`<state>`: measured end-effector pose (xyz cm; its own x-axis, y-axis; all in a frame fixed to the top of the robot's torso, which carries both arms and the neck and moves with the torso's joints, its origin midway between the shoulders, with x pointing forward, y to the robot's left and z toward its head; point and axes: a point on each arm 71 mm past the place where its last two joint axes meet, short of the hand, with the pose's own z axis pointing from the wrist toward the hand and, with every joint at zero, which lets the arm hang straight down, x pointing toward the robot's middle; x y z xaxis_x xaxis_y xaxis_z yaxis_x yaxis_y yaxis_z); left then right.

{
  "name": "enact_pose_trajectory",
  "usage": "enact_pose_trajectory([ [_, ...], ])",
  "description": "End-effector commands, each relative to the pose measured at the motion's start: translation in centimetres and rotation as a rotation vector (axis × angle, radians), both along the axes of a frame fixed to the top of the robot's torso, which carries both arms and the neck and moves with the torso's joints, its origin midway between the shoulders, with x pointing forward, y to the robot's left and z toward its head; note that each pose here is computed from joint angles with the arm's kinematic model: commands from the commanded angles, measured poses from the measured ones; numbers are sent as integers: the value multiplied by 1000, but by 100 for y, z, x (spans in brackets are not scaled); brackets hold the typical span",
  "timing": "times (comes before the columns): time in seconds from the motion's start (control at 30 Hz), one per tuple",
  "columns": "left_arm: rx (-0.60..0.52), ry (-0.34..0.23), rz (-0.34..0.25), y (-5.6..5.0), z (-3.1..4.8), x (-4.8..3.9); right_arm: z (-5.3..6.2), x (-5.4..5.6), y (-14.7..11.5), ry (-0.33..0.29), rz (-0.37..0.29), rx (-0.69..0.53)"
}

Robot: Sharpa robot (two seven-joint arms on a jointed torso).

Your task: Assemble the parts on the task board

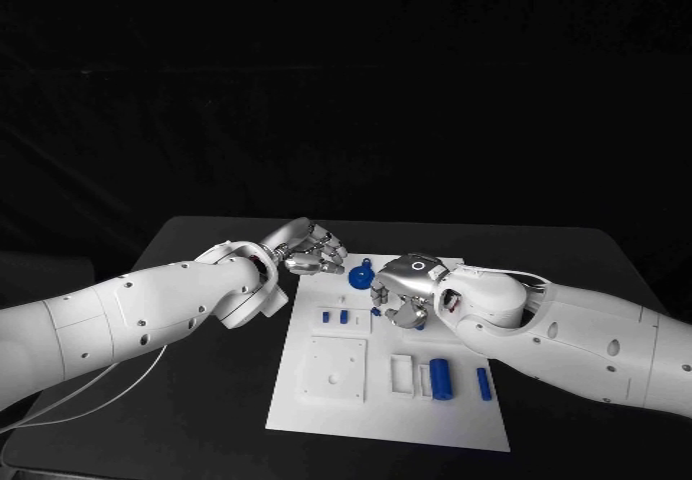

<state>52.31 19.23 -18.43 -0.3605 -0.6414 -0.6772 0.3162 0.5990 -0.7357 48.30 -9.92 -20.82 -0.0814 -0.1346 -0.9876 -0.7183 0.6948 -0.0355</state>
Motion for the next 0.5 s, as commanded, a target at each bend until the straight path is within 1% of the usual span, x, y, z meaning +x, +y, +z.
enact_pose_trajectory([
  [0.03, -20, -13, 0, -5, 39, -1, -23, 16, 14, -42, -14, -18],
  [0.23, -21, -13, -2, -4, 54, -7, -65, 19, 33, -47, -20, -11],
  [0.5, -20, -13, -2, 0, 64, -5, -77, 17, 70, -46, -12, -8],
])
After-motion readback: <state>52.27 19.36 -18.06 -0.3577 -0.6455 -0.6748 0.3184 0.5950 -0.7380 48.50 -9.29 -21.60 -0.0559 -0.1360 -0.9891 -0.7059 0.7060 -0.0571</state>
